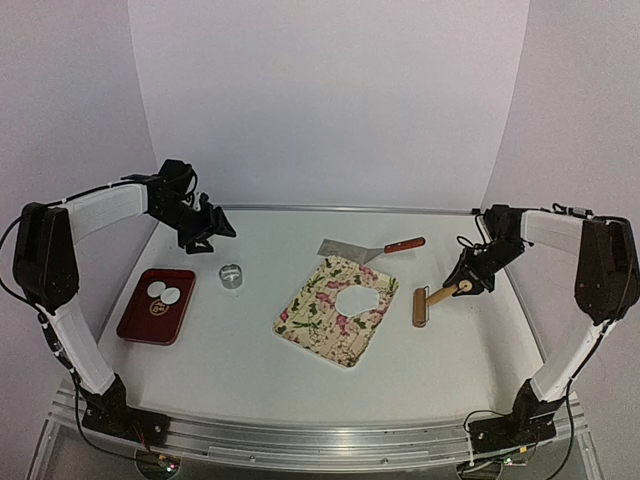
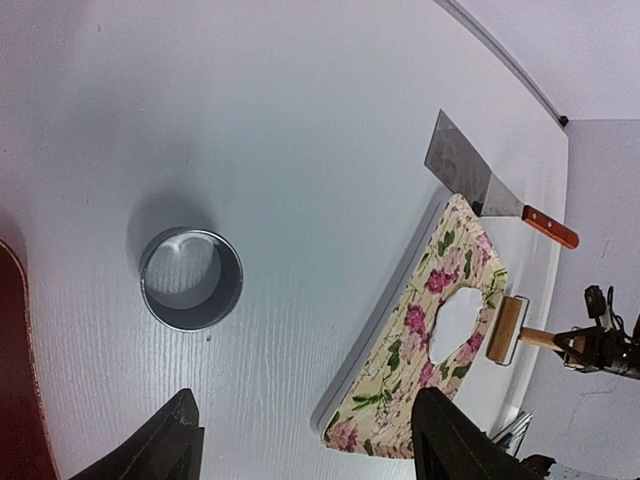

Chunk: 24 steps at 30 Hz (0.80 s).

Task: Roll out the dumpling wrappers from the dough

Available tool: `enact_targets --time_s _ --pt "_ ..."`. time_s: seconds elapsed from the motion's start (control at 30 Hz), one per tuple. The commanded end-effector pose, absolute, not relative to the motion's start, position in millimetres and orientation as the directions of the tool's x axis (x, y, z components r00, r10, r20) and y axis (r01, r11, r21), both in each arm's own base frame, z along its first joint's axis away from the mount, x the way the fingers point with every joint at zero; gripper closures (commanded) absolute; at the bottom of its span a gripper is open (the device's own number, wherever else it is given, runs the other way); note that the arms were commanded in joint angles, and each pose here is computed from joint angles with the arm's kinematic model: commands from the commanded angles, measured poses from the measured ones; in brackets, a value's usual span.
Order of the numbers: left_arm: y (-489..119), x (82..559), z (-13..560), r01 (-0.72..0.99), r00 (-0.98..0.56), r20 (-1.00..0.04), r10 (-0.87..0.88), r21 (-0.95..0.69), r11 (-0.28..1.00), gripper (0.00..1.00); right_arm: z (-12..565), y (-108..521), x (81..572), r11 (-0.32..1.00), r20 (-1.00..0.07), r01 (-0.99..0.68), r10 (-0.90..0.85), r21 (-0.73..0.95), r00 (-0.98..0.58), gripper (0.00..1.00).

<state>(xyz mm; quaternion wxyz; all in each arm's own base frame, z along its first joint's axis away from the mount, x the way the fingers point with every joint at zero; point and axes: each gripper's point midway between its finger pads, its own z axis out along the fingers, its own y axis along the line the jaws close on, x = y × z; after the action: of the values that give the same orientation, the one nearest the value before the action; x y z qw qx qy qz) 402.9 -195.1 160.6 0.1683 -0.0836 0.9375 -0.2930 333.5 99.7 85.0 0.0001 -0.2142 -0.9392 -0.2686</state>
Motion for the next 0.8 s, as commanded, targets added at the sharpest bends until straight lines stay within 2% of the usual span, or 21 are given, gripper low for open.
enact_targets --time_s 0.0,0.2,0.47,0.6,0.77 --pt "-177 407 175 -0.048 -0.914 -0.290 -0.285 -0.619 0.784 0.28 58 83 330 0.798 0.114 0.443 0.437 0.408 -0.892 0.81" --pt "-158 410 149 -0.097 -0.914 -0.267 -0.306 -0.589 0.802 0.28 34 60 325 0.840 0.095 0.474 0.466 0.266 -0.880 0.61" --pt "-150 416 114 -0.103 -0.934 -0.246 -0.258 -0.505 0.857 0.32 30 41 327 0.847 0.042 0.505 0.505 0.165 -0.862 0.40" --pt "-148 419 96 -0.113 -0.947 -0.214 -0.239 -0.475 0.873 0.33 28 32 326 0.851 0.024 0.511 0.512 0.119 -0.859 0.33" --pt "-160 423 90 -0.089 -0.954 -0.200 -0.222 -0.517 0.851 0.34 25 23 324 0.844 0.011 0.532 0.533 0.064 -0.846 0.24"
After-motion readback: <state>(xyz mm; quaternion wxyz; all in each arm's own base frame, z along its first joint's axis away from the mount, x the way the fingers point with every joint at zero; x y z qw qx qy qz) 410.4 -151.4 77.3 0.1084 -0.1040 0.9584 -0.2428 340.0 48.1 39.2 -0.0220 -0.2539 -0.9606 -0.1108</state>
